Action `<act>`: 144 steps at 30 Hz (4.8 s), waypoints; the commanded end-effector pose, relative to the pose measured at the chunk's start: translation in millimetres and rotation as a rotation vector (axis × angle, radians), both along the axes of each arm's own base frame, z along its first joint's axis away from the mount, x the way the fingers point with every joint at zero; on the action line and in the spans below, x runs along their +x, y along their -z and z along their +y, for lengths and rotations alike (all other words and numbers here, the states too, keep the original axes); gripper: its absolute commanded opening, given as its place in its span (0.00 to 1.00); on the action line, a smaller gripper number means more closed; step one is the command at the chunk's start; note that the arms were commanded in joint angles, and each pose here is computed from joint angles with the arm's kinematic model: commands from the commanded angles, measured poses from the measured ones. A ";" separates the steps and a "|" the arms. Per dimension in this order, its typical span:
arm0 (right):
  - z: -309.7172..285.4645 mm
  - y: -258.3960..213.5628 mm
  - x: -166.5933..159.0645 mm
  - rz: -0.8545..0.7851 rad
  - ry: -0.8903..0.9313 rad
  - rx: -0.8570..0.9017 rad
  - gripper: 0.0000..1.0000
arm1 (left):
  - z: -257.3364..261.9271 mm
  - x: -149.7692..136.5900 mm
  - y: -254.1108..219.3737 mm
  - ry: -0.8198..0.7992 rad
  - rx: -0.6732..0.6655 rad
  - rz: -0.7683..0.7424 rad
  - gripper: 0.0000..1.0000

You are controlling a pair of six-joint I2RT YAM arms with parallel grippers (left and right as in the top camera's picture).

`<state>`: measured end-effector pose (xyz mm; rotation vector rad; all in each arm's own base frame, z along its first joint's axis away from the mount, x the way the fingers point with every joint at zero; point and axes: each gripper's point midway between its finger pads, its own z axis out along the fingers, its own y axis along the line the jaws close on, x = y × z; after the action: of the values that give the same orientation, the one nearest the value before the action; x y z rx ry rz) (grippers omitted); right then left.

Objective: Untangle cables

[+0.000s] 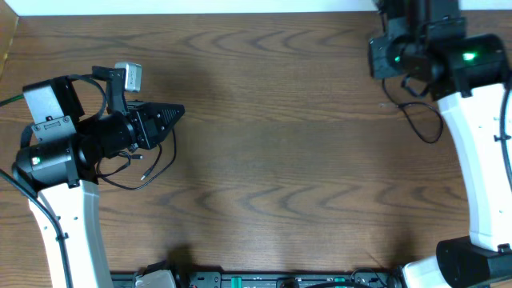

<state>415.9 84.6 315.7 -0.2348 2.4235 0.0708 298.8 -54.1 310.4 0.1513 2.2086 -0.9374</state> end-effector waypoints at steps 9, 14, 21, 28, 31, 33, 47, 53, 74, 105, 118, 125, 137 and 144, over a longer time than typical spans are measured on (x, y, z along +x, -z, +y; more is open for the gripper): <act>-113.5 -72.4 8.3 -0.193 0.201 -0.059 0.01 | 1.1 -0.4 -0.1 0.006 0.019 -0.018 0.25; -188.1 -75.6 3.0 -0.210 0.377 -0.093 0.01 | 1.1 -0.3 -0.1 0.006 0.019 -0.018 0.25; -321.8 -72.2 -43.5 -0.197 0.826 -0.174 0.01 | 0.3 -1.6 0.2 0.006 0.011 -0.009 0.25; -409.8 -70.9 -116.1 -0.197 1.118 -0.147 0.01 | 1.8 3.1 -3.5 0.006 0.022 -0.042 0.25; -430.3 -66.0 -133.5 -0.184 1.172 -0.147 0.01 | 2.3 4.7 -4.8 0.006 0.026 -0.054 0.25; -438.3 -60.5 -136.7 -0.170 1.189 -0.150 0.02 | 2.5 5.6 -5.6 0.006 0.028 -0.061 0.25; -480.3 70.5 -115.5 0.164 1.244 -0.107 0.01 | 2.6 5.6 -5.6 0.009 0.033 -0.066 0.25; -496.7 128.3 -130.1 0.317 1.356 -0.100 0.01 | 2.5 5.6 -5.6 0.010 0.032 -0.065 0.25; -518.1 189.9 -180.0 0.452 1.542 0.051 0.21 | 2.5 5.5 -5.6 0.010 0.032 -0.065 0.25; -355.5 98.6 -70.6 0.345 1.080 0.209 0.99 | 6.6 15.7 -13.7 0.003 0.062 -0.136 0.25; -269.9 151.4 -64.0 0.464 0.906 0.078 0.99 | 10.8 9.3 -6.0 -0.031 0.091 -0.089 0.25; -228.9 175.0 -78.7 0.359 0.845 0.120 0.99 | 7.3 -2.3 -16.5 -0.032 0.101 -0.121 0.25; -132.1 176.3 -68.9 0.280 0.510 0.304 0.99 | 9.9 -12.8 -18.1 -0.055 0.150 -0.130 0.25; -23.4 160.8 -56.1 0.206 -0.066 0.264 0.99 | 29.0 -12.7 -5.6 -0.146 0.252 -0.082 0.25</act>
<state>364.0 18.4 141.5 0.1313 2.6390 0.3497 286.5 -36.6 320.1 0.1590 2.1990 -0.6645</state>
